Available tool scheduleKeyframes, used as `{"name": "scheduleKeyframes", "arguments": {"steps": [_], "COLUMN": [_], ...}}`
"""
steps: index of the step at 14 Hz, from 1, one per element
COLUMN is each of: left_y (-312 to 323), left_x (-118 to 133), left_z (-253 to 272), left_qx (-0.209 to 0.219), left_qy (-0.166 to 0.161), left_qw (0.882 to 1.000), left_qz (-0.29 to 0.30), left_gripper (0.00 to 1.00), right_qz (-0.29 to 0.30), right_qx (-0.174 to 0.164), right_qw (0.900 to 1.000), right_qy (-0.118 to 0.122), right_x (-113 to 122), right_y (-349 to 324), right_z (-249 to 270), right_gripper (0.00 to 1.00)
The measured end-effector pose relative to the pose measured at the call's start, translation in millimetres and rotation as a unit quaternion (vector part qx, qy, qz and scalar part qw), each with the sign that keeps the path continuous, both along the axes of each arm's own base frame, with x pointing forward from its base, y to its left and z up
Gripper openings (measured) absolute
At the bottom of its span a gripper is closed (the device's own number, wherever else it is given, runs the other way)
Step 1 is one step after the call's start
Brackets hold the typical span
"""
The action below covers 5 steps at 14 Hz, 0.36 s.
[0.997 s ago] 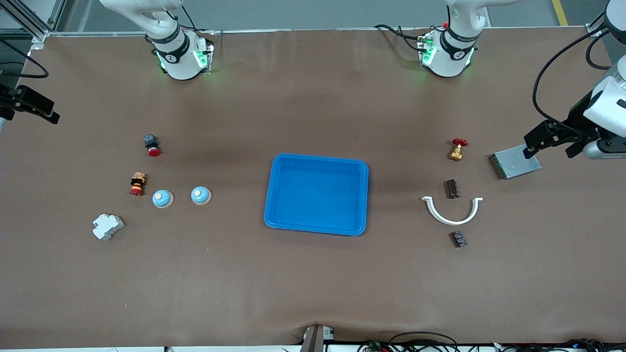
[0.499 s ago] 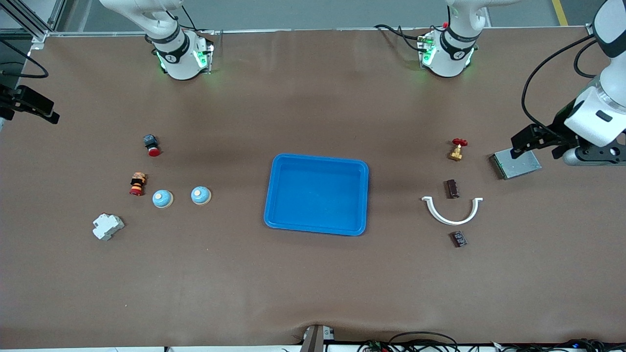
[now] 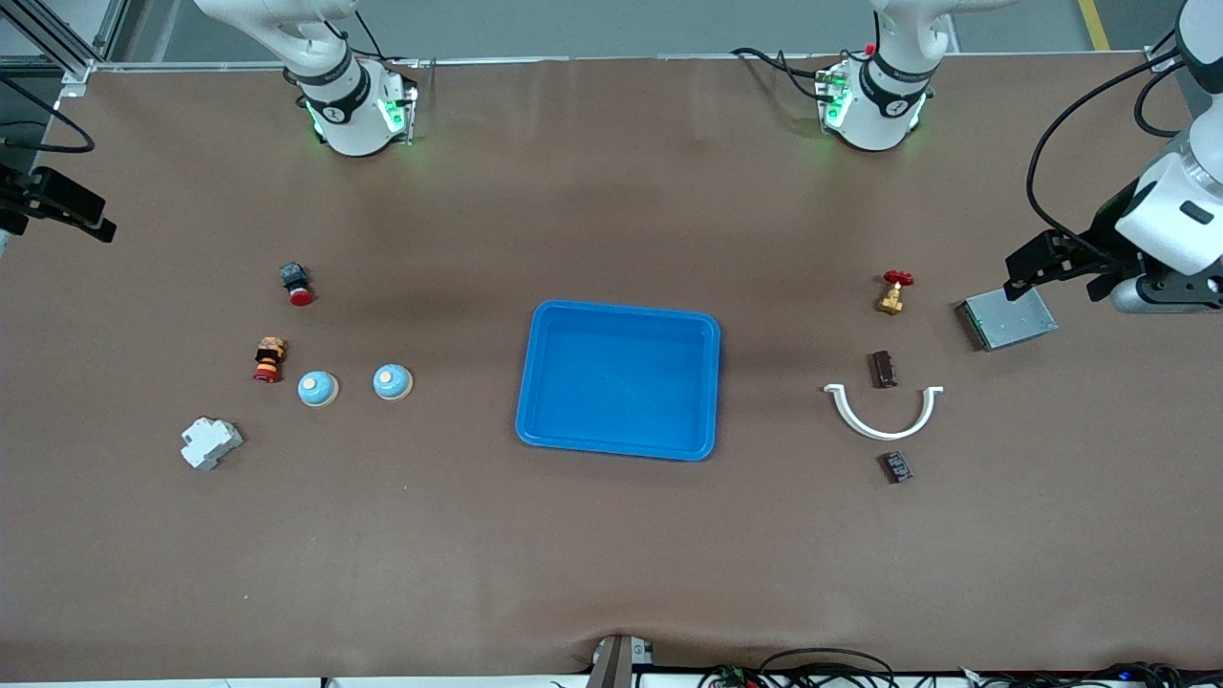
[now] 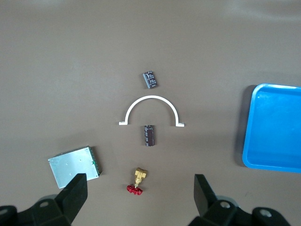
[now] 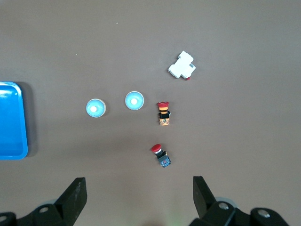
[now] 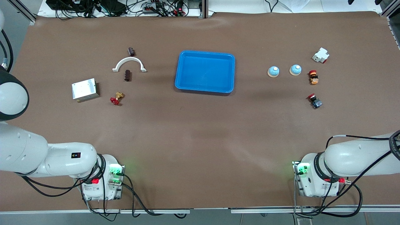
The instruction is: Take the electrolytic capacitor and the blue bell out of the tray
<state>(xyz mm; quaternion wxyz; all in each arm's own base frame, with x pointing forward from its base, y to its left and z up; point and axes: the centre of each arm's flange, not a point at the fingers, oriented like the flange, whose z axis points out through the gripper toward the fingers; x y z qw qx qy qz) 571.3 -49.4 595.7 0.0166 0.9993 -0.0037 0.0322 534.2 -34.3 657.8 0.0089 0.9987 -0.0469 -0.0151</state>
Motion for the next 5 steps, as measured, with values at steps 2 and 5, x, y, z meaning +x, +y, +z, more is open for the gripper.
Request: {"name": "scheduleKeyframes", "arguments": {"steps": [2, 5], "left_y": [0.1, 0.1], "left_x": [0.9, 1.5], "left_z": [-1.9, -3.2], "left_qx": [0.0, 0.0], "left_qy": [0.002, 0.003], "left_qw": [1.0, 1.0], "left_qz": [0.0, 0.0], "left_gripper": [1.0, 1.0], "right_qz": [0.0, 0.0], "right_qx": [0.0, 0.0], "right_qw": [1.0, 1.0], "right_qy": [0.0, 0.0], "right_x": [0.0, 0.1], "right_y": [0.0, 0.0], "right_z": [0.0, -0.1], "right_gripper": [1.0, 1.0]}}
